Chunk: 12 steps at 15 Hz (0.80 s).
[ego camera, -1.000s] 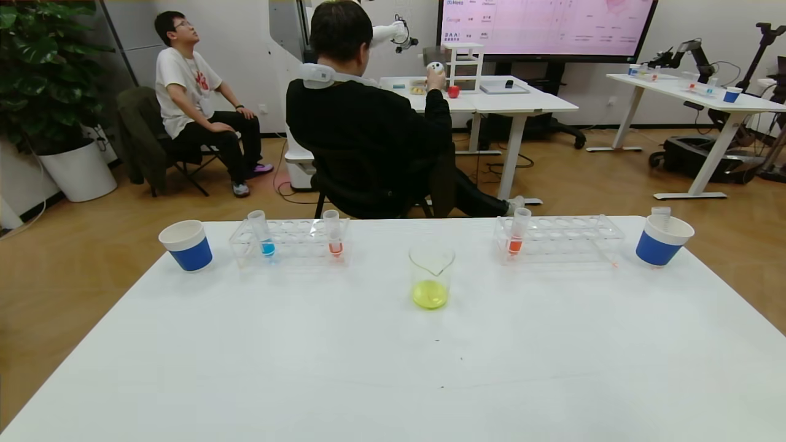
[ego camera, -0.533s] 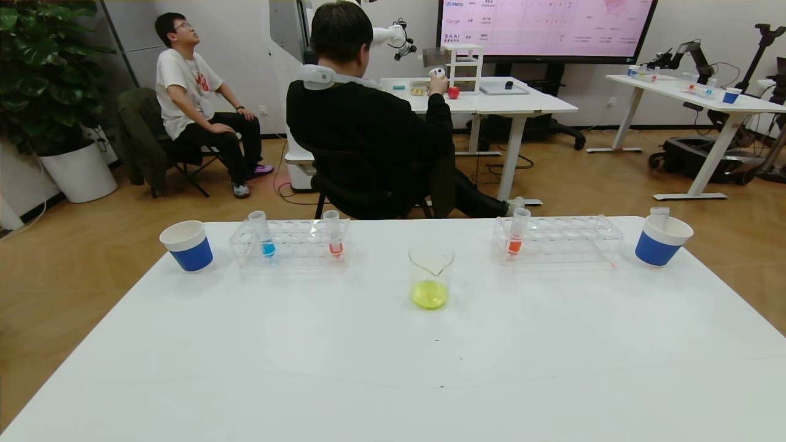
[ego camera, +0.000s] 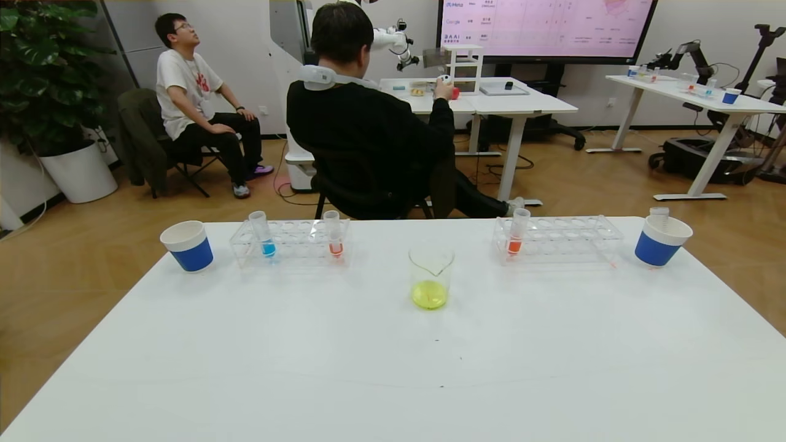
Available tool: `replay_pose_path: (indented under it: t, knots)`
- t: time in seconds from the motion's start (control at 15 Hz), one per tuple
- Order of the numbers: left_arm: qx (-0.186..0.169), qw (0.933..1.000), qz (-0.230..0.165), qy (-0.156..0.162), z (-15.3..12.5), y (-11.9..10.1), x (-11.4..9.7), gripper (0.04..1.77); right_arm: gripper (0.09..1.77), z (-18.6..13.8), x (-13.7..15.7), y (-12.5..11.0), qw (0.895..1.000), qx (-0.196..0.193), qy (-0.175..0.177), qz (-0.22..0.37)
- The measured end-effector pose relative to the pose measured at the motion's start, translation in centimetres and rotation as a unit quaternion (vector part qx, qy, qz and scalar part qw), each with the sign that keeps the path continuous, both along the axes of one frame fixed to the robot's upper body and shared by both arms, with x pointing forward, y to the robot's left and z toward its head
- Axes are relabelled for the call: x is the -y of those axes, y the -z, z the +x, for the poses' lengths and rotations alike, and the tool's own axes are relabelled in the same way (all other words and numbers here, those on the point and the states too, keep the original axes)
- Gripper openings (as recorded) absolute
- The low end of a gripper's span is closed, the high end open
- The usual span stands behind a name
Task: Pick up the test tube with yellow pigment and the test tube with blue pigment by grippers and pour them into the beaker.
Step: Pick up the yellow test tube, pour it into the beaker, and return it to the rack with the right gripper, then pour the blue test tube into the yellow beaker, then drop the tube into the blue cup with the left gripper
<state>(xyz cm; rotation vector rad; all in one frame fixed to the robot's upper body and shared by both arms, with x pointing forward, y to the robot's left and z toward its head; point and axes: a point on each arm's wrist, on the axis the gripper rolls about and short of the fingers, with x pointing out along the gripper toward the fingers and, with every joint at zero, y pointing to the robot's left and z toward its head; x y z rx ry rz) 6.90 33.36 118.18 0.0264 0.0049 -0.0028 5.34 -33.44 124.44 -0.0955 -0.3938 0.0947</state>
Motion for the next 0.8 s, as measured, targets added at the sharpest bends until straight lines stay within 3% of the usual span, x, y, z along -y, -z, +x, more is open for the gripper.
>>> replay_pose_path:
  t: [0.07,0.27,0.53,0.8]
  knots:
    - [0.003,1.0000,0.001,0.000,0.0,0.0,0.0,1.75,1.74,0.5,0.0,1.3,1.000,-0.018,0.001,0.001]
    - [0.054,0.9985,-0.002,0.002,-0.5,-2.0,0.0,1.75,1.74,1.4,0.0,4.4,0.993,-0.117,0.004,0.006]
    - [0.107,0.9937,0.018,0.025,-2.1,-6.8,0.1,1.75,1.74,1.6,0.1,6.2,0.980,-0.196,0.032,0.010]
    - [0.135,0.9900,0.022,0.037,-1.7,-13.5,0.1,1.75,1.74,1.6,0.2,6.3,0.980,-0.198,0.033,0.015]
